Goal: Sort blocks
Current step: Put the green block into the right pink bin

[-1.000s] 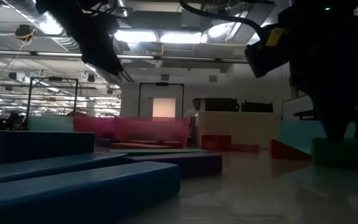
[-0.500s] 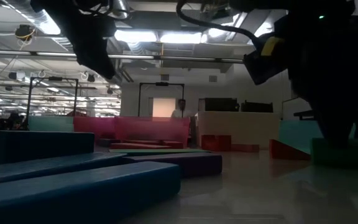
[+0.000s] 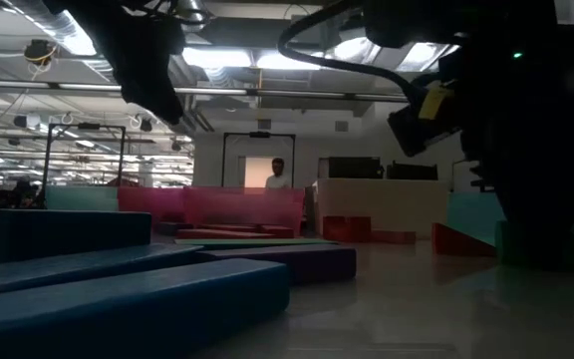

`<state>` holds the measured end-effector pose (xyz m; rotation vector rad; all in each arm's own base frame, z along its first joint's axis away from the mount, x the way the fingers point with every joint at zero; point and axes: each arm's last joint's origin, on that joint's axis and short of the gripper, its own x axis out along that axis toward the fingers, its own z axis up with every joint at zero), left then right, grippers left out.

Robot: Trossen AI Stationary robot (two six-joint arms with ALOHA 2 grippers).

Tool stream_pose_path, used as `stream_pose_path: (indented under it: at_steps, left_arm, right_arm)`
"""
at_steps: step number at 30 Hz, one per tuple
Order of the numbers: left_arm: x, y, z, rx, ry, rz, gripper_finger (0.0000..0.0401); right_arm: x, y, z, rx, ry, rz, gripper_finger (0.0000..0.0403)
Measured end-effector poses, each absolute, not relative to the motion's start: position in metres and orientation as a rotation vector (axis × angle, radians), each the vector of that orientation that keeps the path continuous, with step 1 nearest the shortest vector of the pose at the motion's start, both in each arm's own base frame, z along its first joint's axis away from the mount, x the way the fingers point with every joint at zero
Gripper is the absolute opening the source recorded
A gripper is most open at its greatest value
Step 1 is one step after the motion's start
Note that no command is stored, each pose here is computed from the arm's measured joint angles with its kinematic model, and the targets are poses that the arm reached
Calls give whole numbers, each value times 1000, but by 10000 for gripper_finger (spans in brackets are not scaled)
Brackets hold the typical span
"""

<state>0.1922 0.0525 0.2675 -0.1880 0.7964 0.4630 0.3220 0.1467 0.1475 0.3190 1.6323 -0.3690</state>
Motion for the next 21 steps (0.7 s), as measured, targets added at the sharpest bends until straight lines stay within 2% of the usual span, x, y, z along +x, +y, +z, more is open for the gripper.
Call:
stream_pose_path:
  at_steps: [2, 7, 13, 21]
  left_arm:
    - [193, 48, 268, -187, 795, 445, 186]
    - [196, 36, 268, -208, 789, 407, 186]
    - [196, 18, 270, -226, 782, 289, 186]
    - [181, -9, 285, -313, 722, 68, 186]
  right_arm:
    - [323, 146, 148, 312, 1624, -374, 126]
    - [325, 140, 148, 333, 1626, -377, 126]
    - [344, 118, 155, 379, 1609, -270, 129]
    - [399, 62, 208, 368, 1341, -104, 135]
